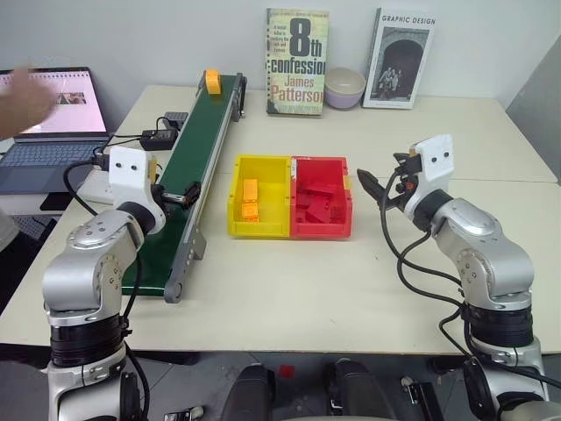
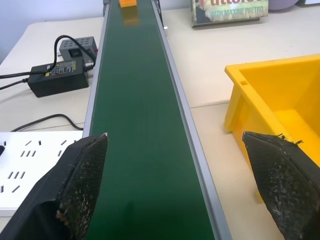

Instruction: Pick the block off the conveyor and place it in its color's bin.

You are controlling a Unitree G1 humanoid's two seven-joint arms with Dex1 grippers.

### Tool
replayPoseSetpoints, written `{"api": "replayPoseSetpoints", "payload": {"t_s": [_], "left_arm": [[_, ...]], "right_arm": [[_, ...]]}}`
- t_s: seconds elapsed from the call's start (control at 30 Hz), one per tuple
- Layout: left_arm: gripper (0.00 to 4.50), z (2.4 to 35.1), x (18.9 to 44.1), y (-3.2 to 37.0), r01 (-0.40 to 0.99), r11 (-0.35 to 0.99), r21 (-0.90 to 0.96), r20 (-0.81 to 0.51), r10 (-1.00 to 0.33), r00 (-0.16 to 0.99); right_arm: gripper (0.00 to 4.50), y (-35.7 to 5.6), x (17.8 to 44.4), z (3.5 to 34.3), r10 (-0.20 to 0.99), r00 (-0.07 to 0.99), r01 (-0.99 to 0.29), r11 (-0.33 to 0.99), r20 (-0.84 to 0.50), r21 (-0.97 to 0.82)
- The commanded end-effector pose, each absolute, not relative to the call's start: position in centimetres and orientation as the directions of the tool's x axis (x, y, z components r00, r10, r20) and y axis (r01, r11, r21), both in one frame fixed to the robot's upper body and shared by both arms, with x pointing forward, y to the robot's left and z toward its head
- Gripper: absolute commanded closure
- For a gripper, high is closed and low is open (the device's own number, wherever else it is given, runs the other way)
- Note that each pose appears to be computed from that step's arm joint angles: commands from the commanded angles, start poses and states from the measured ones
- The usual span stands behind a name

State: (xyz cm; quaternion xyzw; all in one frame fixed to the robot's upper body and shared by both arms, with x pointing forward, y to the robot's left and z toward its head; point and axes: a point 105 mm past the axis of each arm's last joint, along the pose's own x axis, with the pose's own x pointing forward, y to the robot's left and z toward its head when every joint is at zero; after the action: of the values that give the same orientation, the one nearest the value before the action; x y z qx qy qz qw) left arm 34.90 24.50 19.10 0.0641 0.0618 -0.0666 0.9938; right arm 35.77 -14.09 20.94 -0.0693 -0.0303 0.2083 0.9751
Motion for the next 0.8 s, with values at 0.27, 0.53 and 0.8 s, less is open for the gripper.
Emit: {"api": "replayPoseSetpoints", "payload": {"t_s": [0.27, 0.53, 0.8], "left_arm": [[0.03, 20.9, 33.8, 25.7, 0.078, 0.985, 0.151, -0.074, -0.068, 0.995], [0.03, 20.6, 33.2, 26.8, -0.040, 0.996, 0.077, -0.027, 0.042, 0.999], [0.03, 20.0, 34.6, 25.9, 0.015, 1.000, -0.003, -0.022, -0.015, 1.000]], "right_arm": [[0.00, -14.0, 35.5, 23.3, 0.433, 0.897, -0.409, 0.889, 0.088, -0.204], [0.00, -10.3, 33.7, 24.3, 0.689, 0.722, -0.662, 0.715, 0.065, -0.224], [0.00, -6.0, 29.3, 25.3, 0.930, 0.366, -0.909, 0.363, 0.026, -0.206]]}}
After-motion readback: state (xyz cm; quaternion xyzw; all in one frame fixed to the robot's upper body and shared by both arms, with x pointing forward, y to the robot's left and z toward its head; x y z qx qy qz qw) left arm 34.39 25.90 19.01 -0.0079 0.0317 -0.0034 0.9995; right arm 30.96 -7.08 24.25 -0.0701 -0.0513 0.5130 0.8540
